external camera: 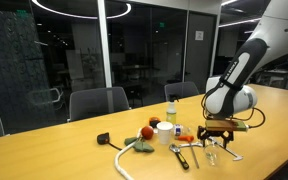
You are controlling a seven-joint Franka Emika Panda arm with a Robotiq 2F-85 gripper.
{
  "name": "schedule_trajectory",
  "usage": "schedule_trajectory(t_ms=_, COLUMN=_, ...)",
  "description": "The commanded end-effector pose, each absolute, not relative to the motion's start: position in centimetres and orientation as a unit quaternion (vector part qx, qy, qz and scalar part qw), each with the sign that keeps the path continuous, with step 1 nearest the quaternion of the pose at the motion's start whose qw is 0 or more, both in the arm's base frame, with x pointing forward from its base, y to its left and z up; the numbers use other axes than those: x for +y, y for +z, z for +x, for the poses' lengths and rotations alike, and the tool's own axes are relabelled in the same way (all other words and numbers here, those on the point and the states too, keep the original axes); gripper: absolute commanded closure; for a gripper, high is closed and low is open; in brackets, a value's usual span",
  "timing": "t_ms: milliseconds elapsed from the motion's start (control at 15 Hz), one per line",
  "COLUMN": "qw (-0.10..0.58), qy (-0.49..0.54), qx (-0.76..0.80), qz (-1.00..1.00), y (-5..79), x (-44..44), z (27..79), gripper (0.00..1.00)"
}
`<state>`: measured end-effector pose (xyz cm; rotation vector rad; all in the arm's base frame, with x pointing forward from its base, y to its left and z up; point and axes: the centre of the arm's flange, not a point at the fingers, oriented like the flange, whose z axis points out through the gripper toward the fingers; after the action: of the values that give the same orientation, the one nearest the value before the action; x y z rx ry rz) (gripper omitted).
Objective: Put the clear cup upright
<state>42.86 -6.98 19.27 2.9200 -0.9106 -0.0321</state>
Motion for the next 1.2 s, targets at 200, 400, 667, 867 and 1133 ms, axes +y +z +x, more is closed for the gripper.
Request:
schedule_trajectory(t_ms=200, qw=0.021, qy=-0.010, qx=-0.298, qz=0.954, y=17.0, x=-6.6, z=44.5, gripper=0.27)
schedule_trajectory(t_ms=400, qw=0.008, qy=-0.011, qx=-0.312, qz=0.950, y=16.4, x=-6.7, z=44.6, gripper=0.51)
schedule_trajectory(t_ms=667, qw=0.016, qy=0.034, qx=-0.341, qz=0.939, y=17.5, x=-8.0, z=44.6, gripper=0.76)
schedule_trajectory(t_ms=867, qw=0.028, qy=0.089, qx=-0.348, qz=0.933, y=18.5, x=-9.6, z=44.8, gripper=0.88)
schedule_trajectory(t_ms=1133, qw=0.065, qy=0.179, qx=-0.347, qz=0.918, y=19.6, x=-11.5, z=44.9, gripper=0.92)
